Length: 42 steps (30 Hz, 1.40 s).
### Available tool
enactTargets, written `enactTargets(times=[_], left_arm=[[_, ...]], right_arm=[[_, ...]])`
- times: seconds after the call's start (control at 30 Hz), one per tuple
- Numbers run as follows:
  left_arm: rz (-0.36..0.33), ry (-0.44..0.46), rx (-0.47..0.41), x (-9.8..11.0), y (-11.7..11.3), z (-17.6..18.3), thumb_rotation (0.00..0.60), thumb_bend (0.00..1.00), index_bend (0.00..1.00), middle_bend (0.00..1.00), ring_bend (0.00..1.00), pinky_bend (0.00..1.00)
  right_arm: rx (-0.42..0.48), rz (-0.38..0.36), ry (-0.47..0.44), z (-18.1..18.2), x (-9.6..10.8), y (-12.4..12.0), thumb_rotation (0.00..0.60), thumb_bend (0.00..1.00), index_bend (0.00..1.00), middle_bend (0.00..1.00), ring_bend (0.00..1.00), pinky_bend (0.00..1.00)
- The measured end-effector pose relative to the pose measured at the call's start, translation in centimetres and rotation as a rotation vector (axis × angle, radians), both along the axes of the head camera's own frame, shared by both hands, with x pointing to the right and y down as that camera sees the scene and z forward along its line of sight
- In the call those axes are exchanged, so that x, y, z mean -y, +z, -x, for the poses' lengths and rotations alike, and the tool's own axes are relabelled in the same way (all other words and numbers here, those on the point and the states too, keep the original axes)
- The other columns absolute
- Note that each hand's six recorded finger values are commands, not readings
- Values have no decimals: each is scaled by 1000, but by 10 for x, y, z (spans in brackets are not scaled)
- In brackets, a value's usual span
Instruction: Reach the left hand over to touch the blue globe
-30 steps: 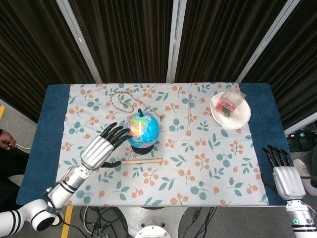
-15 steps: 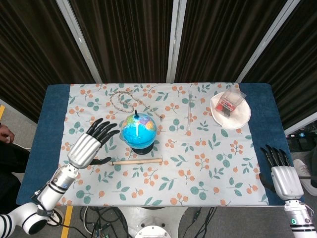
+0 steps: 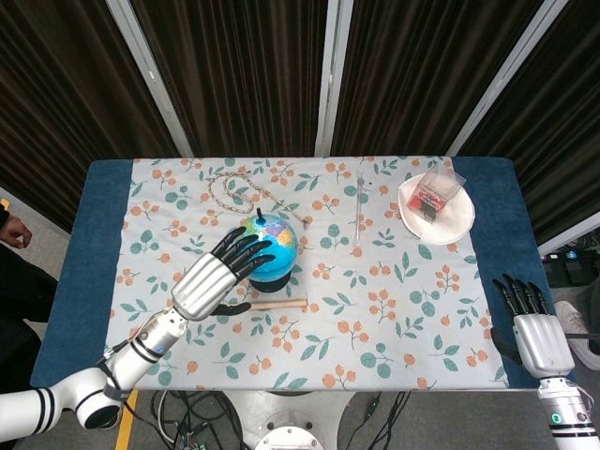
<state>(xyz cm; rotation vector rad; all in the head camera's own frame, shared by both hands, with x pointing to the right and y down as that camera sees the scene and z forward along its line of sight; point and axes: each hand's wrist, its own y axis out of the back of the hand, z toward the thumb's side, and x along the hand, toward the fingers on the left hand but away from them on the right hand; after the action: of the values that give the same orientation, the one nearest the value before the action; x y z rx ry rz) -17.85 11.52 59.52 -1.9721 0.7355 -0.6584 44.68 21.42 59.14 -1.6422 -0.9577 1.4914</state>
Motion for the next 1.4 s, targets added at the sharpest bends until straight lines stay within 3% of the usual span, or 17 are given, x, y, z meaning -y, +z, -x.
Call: enactTargets(times=[0.83, 1.4], left_arm=[[53, -25, 55, -1, 18, 13, 600, 129, 177, 97, 63, 44], [32, -136, 119, 5, 9, 69, 600, 129, 187, 102, 64, 44]], right_arm=[[-4, -3, 0, -1, 0, 0, 600, 337, 0, 0, 0, 0], [-11, -2, -11, 4, 0, 0, 600, 338, 0, 0, 0, 0]])
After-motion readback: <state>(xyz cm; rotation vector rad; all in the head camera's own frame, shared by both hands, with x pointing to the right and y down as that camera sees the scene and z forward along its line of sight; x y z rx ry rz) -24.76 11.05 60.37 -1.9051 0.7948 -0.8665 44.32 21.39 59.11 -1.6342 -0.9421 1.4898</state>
